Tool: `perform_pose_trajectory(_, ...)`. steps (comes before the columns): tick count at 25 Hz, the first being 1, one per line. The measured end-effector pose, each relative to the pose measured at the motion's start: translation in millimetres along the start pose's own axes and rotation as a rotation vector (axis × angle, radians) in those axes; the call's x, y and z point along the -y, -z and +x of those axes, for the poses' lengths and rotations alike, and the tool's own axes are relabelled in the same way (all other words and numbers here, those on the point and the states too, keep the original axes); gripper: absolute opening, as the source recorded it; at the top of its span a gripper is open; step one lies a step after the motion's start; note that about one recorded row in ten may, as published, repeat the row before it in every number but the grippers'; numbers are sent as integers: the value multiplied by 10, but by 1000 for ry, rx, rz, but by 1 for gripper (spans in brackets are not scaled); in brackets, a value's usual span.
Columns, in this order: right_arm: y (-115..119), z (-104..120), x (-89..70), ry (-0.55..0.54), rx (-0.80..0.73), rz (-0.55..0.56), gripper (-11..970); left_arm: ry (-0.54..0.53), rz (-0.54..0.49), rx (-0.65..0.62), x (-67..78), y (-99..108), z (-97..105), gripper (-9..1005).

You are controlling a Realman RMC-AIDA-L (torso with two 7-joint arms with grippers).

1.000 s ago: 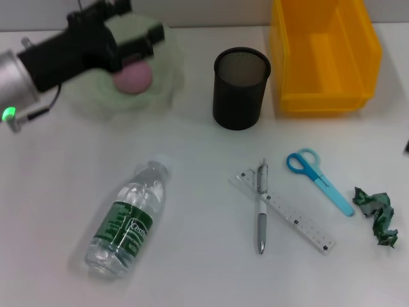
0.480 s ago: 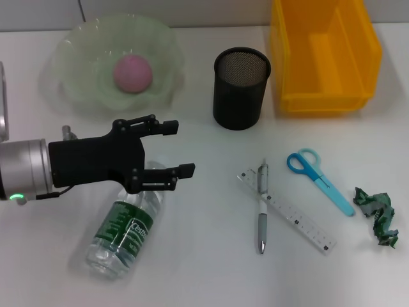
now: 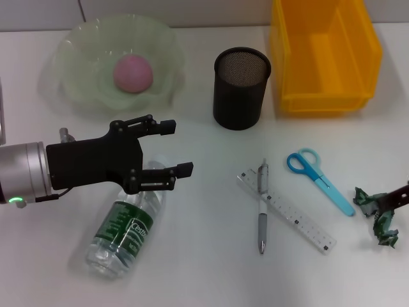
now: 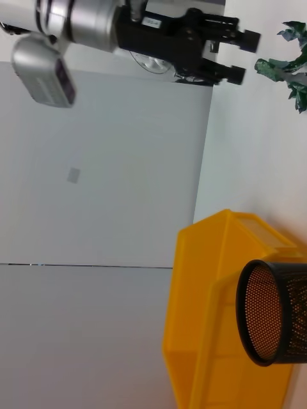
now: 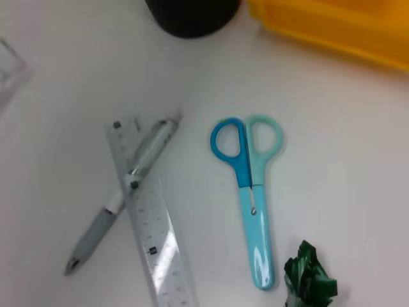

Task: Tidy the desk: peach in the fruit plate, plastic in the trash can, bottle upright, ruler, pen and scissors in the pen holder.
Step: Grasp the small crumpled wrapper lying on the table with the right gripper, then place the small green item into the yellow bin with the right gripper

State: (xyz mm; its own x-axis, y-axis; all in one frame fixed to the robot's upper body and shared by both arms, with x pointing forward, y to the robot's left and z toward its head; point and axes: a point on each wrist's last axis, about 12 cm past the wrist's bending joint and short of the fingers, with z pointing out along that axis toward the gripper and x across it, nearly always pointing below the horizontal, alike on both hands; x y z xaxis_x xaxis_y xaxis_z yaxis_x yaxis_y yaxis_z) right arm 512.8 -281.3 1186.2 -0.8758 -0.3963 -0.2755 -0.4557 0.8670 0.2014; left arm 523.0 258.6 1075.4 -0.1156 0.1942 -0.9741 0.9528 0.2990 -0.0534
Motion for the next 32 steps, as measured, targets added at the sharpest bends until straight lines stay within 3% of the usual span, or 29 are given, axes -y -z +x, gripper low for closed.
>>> perform_pose_trajectory(10, -426, -67, 29, 9, -85, 23, 752, -5, 5, 3, 8, 10, 0, 840)
perform_pose_trajectory(15, -499, -91, 43, 17, -96, 29, 516, -4, 3, 3, 11, 9, 6, 839)
perform_pose_trajectory(25, -478, -82, 31, 35, -84, 42, 299, -13, -11, 7, 15, 26, 21, 839)
perform_pose_trajectory(32, -242, -116, -45, 71, -51, 61, 39, -13, -14, 8, 14, 30, 22, 838)
